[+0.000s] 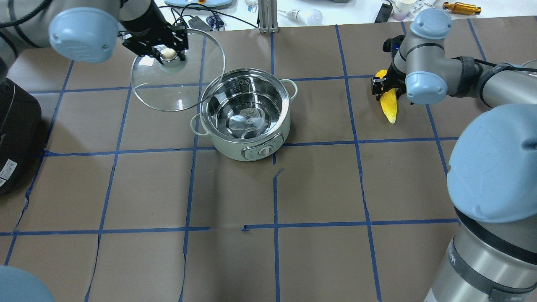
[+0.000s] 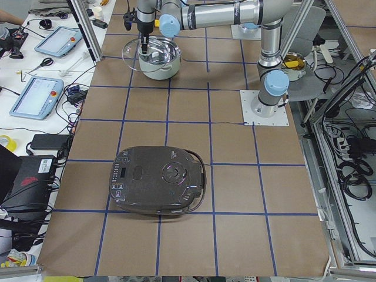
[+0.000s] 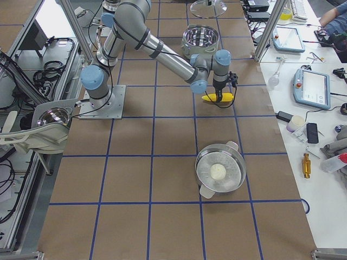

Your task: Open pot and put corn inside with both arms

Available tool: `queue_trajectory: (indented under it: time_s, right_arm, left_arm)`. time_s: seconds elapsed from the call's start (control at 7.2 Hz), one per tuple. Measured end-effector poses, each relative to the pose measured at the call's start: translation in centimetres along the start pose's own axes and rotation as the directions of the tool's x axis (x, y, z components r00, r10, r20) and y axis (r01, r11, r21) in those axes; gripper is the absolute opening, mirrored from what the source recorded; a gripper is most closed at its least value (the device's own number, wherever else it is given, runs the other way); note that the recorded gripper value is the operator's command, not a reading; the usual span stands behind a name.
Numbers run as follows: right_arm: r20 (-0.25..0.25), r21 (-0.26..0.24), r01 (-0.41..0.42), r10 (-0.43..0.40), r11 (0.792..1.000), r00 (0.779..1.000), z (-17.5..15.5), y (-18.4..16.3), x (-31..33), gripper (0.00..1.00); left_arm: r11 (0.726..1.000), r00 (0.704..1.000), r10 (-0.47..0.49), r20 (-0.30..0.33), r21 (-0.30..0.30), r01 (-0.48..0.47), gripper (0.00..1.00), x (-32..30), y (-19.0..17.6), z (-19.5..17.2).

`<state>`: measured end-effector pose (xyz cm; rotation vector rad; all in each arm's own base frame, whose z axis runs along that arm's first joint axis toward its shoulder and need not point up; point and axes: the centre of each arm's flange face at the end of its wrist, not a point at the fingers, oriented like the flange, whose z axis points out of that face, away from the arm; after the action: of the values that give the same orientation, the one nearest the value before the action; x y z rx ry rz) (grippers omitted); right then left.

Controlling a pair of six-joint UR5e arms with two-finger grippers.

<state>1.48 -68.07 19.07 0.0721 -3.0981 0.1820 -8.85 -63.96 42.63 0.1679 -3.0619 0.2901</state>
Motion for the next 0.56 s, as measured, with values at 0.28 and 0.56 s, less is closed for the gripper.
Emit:
queue_trajectory:
  time_s: [0.28,0.56]
  right_arm:
    - [-0.012,0.032,0.028,-0.028,0.999,1.0,-2.6,-0.7,0.4,0.0]
    - [0.005,0.066,-0.037,0.037,0.997,0.999,-9.0,-1.3,-2.7,0.0]
  left_arm:
    - [0.998,0.999,0.044,0.006,-0.043,-0.044,0.0,-9.7,-0.9,3.2]
    - [0.994,0.997,0.076,0.006,-0.076,-0.075,0.0,-16.7,0.4,10.0]
